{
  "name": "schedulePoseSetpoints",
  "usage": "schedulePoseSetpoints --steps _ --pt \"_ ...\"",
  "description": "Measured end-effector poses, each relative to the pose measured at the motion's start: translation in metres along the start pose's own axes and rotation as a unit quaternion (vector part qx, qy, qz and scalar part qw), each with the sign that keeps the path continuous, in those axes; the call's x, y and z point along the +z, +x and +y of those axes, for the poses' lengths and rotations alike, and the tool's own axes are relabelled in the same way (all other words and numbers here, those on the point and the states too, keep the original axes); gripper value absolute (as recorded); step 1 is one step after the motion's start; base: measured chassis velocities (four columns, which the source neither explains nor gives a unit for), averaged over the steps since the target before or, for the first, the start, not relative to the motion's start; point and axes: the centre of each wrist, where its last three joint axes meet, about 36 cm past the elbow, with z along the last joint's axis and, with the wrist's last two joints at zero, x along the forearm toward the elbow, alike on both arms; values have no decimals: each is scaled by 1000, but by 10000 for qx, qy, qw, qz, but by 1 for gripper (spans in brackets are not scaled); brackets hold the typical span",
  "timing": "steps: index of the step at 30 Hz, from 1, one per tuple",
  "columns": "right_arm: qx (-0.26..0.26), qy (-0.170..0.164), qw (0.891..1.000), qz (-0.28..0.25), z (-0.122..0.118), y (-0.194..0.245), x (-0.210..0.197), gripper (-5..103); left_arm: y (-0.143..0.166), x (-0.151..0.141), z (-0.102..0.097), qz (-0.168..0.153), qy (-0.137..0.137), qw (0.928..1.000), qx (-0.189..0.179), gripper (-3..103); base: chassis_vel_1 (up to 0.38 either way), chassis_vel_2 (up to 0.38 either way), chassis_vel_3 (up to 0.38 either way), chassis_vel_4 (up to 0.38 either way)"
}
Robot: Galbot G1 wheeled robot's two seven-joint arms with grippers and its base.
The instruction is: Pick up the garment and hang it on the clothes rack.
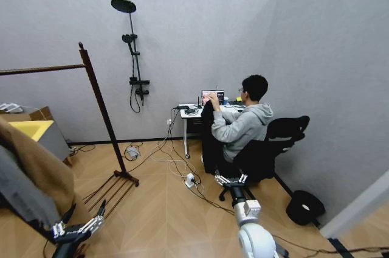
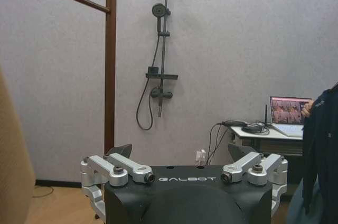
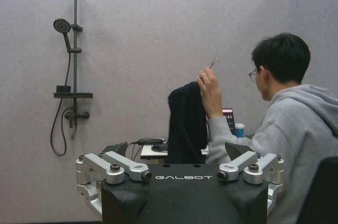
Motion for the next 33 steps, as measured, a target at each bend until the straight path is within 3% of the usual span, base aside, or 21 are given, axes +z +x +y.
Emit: schedulePoseSetpoints --steps 9,19,26,33 --pt "-32 98 9998 192 -5 -2 -2 100 0 0 0 0 1 10000 1 100 -322 296 313 -313" --pt "123 192 9996 143 -2 -7 4 100 0 0 0 0 1 10000 1 100 -123 140 129 -135" --pt "542 114 9984 -64 0 -18 -30 100 0 0 0 1 1 10000 0 100 0 0 0 0" --pt "725 -65 9972 -146 -18 -46 -61 100 0 0 0 1 1 10000 0 100 0 0 0 0"
